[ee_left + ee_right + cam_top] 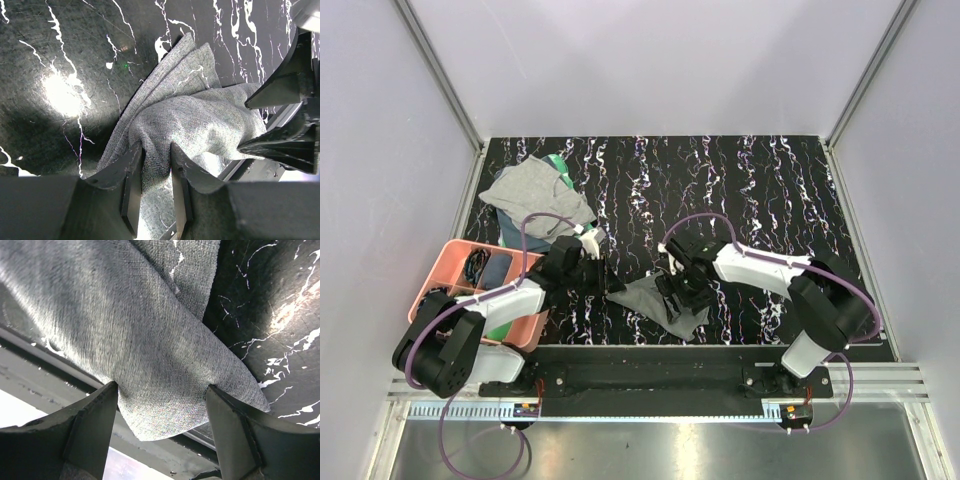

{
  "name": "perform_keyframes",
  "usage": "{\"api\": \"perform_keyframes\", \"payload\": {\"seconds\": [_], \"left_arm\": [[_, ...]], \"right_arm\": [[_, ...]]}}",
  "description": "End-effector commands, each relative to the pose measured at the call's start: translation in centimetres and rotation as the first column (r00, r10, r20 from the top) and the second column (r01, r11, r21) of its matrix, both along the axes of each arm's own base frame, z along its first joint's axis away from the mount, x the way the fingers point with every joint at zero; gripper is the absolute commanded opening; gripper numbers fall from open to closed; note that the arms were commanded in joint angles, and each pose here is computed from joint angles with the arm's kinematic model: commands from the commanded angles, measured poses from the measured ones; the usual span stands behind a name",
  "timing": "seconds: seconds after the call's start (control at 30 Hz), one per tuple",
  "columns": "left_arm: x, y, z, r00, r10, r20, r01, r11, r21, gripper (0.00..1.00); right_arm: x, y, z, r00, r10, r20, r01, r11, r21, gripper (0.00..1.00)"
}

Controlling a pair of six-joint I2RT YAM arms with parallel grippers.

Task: Fold the napkin, place the utensils inside, and roll it up
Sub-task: Roll the napkin with the utensil

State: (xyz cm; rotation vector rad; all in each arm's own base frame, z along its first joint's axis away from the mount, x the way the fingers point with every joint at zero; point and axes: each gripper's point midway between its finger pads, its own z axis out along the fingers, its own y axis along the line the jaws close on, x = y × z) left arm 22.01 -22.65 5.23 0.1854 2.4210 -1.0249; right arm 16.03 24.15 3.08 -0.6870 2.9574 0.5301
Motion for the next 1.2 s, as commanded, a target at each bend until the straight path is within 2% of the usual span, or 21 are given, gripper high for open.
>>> {"api": "perform_keyframes", "payload": {"seconds": [0.0, 0.13, 0.37, 0.47, 0.67, 0.93, 1.1, 1.17], "left_arm": [[0.3, -0.1, 0.6, 0.999, -0.022, 0.038, 0.021, 1.0, 0.009, 0.29], [0.3, -0.1, 0.7, 0.999, -0.028, 0.04, 0.027, 1.0, 0.01, 0.29], [0.3, -0.2, 0.8, 0.999, -0.032, 0.04, 0.031, 0.999, 0.013, 0.29], [0.3, -0.3, 0.8, 0.999, -0.037, 0.034, 0.037, 0.999, 0.013, 0.29], [0.3, -0.2, 0.8, 0.999, -0.041, 0.034, 0.041, 0.999, 0.018, 0.29], [0.3, -0.2, 1.1, 0.998, -0.042, 0.041, 0.041, 0.999, 0.018, 0.29], [0.2, -0.1, 0.9, 0.999, -0.041, 0.034, 0.04, 0.999, 0.025, 0.29], [0.2, -0.1, 0.8, 0.999, -0.041, 0.032, 0.04, 0.999, 0.026, 0.29]], "right_arm": [[-0.4, -0.8, -1.9, 1.0, -0.027, -0.005, 0.027, 0.995, -0.095, 0.78], [-0.3, -1.0, -1.9, 1.0, -0.028, 0.008, 0.029, 0.991, -0.13, 0.76], [0.6, 1.3, 3.6, 0.985, 0.115, 0.131, -0.111, 0.993, -0.035, 0.82], [1.1, 1.7, 3.4, 0.967, 0.193, 0.167, -0.187, 0.981, -0.054, 0.89], [2.0, 2.9, 1.7, 0.909, 0.352, 0.222, -0.338, 0.936, -0.101, 0.9], [3.2, 2.5, 0.2, 0.881, 0.408, 0.238, -0.374, 0.911, -0.175, 0.89], [3.6, 3.5, 2.2, 0.865, 0.414, 0.282, -0.393, 0.91, -0.129, 0.89], [3.9, 3.3, 2.2, 0.85, 0.435, 0.298, -0.408, 0.901, -0.15, 0.91]]}}
